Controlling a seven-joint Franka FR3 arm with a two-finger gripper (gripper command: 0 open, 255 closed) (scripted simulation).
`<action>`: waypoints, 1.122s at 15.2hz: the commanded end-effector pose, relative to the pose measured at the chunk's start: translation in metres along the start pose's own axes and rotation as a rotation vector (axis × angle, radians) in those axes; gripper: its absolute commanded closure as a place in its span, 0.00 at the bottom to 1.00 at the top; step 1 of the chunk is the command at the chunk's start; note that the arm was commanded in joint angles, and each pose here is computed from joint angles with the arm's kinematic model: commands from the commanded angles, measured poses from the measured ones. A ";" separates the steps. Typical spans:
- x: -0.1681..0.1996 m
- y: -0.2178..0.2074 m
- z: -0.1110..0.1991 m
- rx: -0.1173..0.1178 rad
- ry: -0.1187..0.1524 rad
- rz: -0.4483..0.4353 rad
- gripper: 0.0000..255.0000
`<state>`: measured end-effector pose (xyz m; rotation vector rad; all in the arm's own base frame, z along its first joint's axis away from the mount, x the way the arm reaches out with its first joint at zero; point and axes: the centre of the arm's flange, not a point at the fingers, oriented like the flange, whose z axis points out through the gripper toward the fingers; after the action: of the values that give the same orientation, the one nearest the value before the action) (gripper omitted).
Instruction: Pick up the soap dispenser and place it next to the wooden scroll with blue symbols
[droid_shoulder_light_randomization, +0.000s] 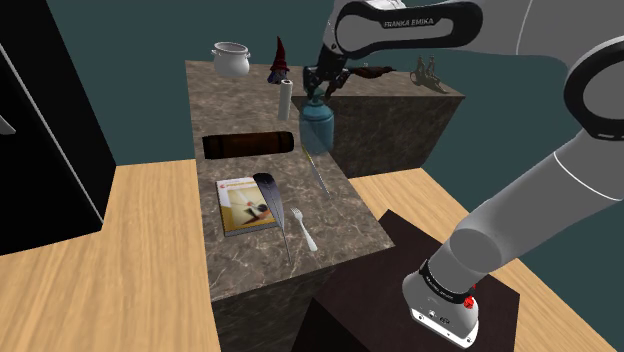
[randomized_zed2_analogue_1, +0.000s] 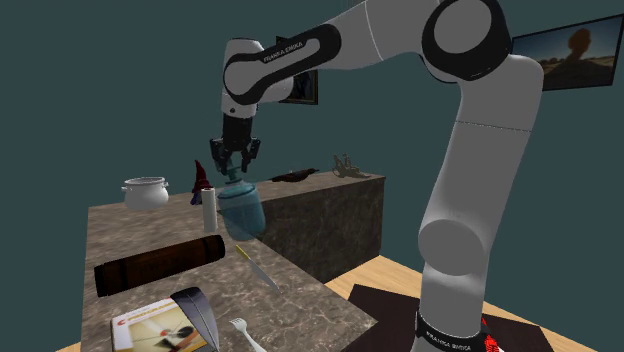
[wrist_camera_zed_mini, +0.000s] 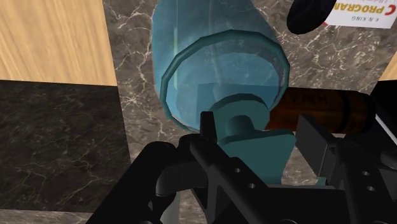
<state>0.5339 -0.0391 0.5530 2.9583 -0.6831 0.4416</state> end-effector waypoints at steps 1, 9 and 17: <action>-0.004 0.001 0.010 0.001 0.002 0.000 1.00; -0.016 0.000 0.051 0.001 0.002 0.000 1.00; -0.028 0.000 0.091 0.001 0.002 0.000 1.00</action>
<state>0.5338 -0.0399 0.4620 2.9583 -0.6835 0.4413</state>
